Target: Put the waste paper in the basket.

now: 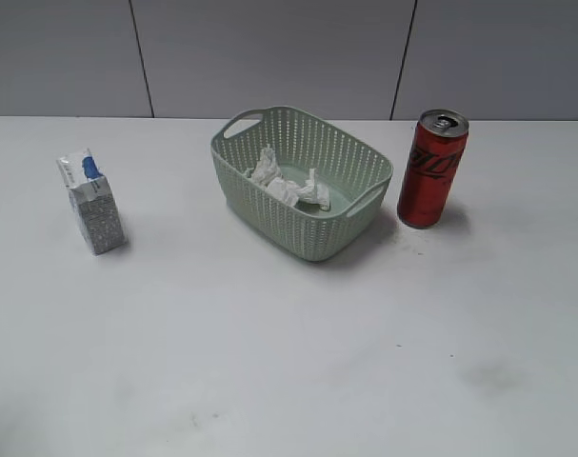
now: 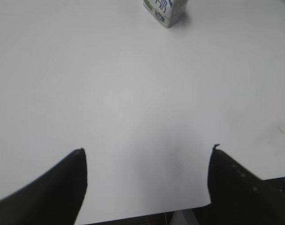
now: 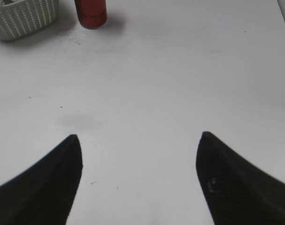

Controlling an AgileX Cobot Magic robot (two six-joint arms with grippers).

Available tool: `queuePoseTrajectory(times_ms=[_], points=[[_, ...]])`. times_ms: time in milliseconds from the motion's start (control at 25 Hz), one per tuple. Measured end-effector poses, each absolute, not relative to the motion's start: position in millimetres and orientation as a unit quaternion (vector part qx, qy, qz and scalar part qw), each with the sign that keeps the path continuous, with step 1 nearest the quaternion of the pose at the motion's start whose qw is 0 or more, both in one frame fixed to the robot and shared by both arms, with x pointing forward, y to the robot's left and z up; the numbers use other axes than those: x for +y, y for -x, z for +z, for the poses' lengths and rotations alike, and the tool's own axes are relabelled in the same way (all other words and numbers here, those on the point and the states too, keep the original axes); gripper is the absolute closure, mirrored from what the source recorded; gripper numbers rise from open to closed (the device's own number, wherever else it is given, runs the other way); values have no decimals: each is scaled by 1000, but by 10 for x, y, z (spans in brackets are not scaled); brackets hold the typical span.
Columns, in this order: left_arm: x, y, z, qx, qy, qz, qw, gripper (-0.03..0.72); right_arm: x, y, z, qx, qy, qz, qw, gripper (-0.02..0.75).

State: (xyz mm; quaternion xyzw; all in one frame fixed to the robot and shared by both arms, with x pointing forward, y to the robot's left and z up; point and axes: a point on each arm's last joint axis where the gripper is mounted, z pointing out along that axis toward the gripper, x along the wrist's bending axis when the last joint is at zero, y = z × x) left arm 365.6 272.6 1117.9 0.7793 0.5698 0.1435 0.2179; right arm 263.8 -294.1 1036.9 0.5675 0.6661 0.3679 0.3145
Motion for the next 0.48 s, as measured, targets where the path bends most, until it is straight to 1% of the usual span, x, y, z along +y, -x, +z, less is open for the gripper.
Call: queuePoseTrajectory(times_ms=[240,480], points=[[2792,-3247,10932,578,-757,171,252,96,-2941,-2638,10369,666,-567,368,315,166],[2828,-3026,10541,583,-755,167,249,96,-2941,-2638,10369,666,-567,368,315,166]])
